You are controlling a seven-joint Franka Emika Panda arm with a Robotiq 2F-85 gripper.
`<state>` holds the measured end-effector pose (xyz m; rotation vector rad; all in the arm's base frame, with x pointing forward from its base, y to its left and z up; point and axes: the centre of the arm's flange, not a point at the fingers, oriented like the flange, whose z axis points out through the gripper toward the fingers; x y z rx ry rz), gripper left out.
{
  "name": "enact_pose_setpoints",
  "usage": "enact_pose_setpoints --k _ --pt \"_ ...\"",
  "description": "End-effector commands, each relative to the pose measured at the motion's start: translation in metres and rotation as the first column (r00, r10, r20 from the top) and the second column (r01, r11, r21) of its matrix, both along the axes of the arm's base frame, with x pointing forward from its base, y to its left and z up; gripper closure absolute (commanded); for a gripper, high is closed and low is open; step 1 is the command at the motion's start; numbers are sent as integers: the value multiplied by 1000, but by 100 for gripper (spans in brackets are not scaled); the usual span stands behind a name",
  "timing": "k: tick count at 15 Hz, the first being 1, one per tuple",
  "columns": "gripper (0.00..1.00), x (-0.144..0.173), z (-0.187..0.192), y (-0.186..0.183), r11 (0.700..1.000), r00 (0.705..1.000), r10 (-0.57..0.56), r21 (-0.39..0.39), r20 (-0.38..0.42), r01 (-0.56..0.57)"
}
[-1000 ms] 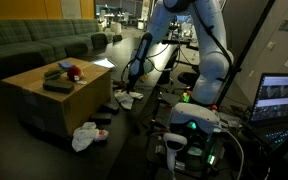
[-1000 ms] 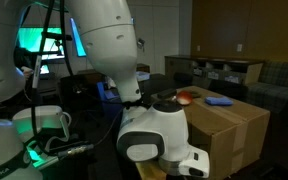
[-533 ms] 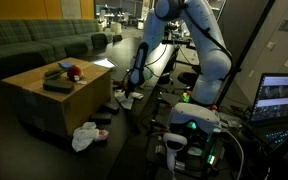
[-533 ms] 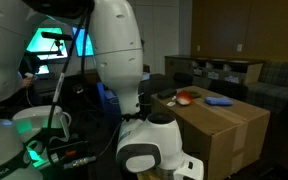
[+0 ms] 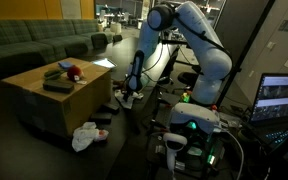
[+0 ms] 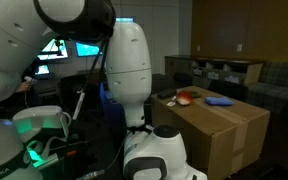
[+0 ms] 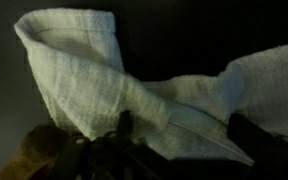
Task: Remove the brown toy from the box and replace it with the towel, remove the blue object from the box and replace it with the gray duster and remove the orange plush toy from the box and replace it with the duster, remove the duster and replace it with the plastic bag
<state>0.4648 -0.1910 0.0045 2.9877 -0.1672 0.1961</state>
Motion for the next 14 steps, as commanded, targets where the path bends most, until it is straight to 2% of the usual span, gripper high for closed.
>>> enact_pose_setpoints --k 1,3,5,6,7,14 --pt "0 10 -17 -8 999 999 -34 -36 22 34" --pt "3 10 -17 -11 998 999 -41 -42 16 41" --pt "27 8 -13 -13 998 999 -43 -36 9 43" --pt "29 6 -9 -13 999 999 -37 -19 2 37" --pt "36 5 -7 -12 999 999 -34 -16 -3 34" --pt "91 -11 32 3 995 995 55 82 -81 -48"
